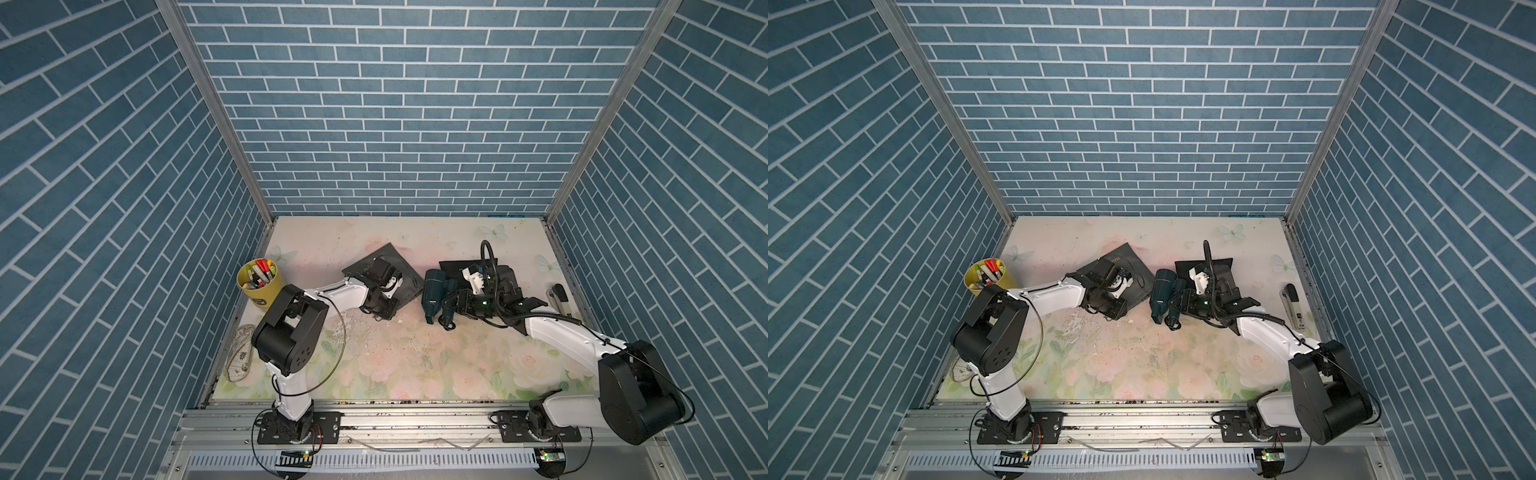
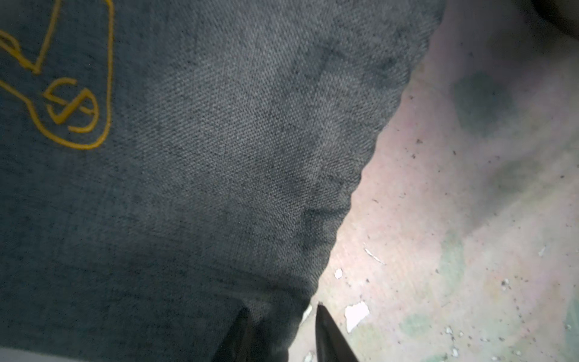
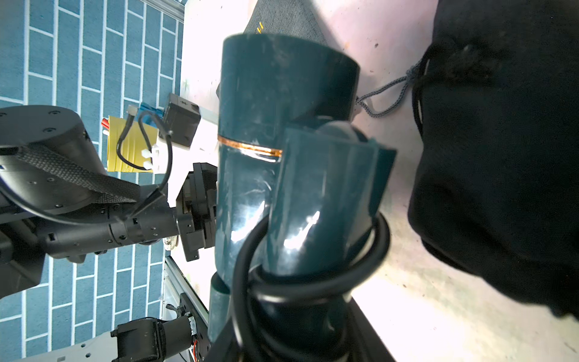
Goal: Pack away hair dryers
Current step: Open the drawstring bag at the center of the board.
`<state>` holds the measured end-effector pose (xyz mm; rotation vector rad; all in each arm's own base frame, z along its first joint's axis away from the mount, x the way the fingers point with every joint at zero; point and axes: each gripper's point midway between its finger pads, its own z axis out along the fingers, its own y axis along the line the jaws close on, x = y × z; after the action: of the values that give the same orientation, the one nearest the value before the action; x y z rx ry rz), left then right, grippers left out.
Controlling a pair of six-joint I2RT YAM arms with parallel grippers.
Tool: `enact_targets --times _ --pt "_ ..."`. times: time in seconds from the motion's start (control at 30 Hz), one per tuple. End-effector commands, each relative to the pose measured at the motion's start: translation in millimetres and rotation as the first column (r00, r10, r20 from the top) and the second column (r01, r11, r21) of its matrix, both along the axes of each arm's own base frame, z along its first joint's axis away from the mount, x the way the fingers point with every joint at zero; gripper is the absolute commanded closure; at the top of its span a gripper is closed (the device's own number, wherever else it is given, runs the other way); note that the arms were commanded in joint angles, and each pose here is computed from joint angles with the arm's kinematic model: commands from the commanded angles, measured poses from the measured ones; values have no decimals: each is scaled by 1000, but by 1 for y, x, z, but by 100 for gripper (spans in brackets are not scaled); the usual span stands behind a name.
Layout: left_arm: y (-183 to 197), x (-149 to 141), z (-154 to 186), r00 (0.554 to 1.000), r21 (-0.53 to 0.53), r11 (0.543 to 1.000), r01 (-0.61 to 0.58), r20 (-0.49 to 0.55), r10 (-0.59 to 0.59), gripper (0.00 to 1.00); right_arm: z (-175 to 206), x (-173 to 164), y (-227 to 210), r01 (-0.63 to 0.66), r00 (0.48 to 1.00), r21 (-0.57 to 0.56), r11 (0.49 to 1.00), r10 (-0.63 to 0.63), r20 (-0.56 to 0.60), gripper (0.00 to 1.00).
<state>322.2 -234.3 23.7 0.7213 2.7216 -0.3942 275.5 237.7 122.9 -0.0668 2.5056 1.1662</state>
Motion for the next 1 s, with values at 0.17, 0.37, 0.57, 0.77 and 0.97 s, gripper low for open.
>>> enact_targets --times 0.17,0.37,0.57,0.77,0.97 --pt "-4 0 -1 1000 -18 1000 -6 -3 6 77 18 3 4 -18 997 18 1000 17 74 100" --pt "-5 2 4 1000 -29 999 -17 9 17 90 14 2 3 -15 997 10 1000 14 70 100" --pt "-5 7 17 999 -41 999 -30 43 32 100 5 -1 2 -18 998 -24 1000 19 60 100" --pt "1 18 47 986 -50 996 -73 145 79 100 -15 -16 15 -116 990 -181 977 128 58 100" --pt "7 23 79 968 -58 995 -78 236 90 100 -15 -16 28 -177 976 -246 953 202 78 100"
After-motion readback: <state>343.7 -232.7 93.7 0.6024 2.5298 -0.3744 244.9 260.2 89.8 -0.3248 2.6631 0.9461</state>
